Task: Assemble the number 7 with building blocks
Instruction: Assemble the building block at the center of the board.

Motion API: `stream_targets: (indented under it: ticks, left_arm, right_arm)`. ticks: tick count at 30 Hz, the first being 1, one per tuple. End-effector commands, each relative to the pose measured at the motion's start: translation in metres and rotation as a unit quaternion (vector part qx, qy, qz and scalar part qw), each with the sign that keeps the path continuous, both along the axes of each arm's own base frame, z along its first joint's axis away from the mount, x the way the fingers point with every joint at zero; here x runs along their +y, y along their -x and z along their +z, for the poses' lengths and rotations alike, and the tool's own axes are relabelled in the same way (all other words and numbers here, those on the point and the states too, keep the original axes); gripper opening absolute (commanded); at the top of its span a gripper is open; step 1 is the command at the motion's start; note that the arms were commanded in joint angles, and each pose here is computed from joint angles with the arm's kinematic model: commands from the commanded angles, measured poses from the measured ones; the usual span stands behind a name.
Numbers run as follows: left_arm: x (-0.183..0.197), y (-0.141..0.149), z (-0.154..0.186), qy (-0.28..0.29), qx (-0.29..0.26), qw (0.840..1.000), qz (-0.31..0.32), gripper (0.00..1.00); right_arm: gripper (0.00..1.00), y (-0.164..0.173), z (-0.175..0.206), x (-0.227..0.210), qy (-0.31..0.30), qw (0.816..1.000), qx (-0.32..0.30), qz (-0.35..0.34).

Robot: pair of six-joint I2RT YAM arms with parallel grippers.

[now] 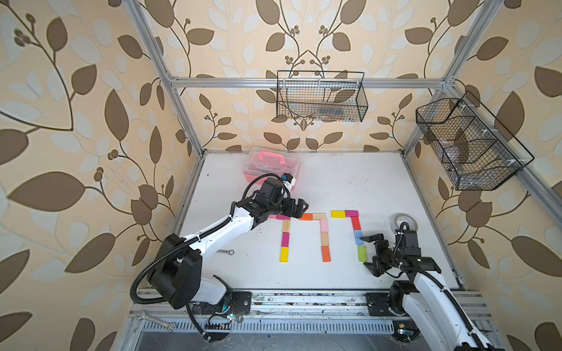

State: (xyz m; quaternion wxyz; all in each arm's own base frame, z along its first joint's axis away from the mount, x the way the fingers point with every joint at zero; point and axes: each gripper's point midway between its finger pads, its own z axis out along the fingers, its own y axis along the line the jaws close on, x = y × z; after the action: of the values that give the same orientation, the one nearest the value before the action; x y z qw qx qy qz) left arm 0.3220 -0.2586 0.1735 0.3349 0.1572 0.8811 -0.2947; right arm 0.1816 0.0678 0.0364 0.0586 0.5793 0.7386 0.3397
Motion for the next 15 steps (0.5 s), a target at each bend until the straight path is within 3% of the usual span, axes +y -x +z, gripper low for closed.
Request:
stream_targets:
  ticks: [1, 15]
  left_arm:
    - [-0.0061, -0.0025, 0.0125, 0.013, -0.016, 1.0, -0.01, 0.99]
    - [-0.0065, -0.002, 0.0119, 0.014, -0.015, 1.0, -0.01, 0.99]
  right_arm:
    - [1.0, 0.0326, -0.0296, -0.015, 0.05, 0.996, 0.08, -0.009]
    - [1.0, 0.0294, -0.0284, -0.0143, 0.046, 0.996, 0.07, -0.012]
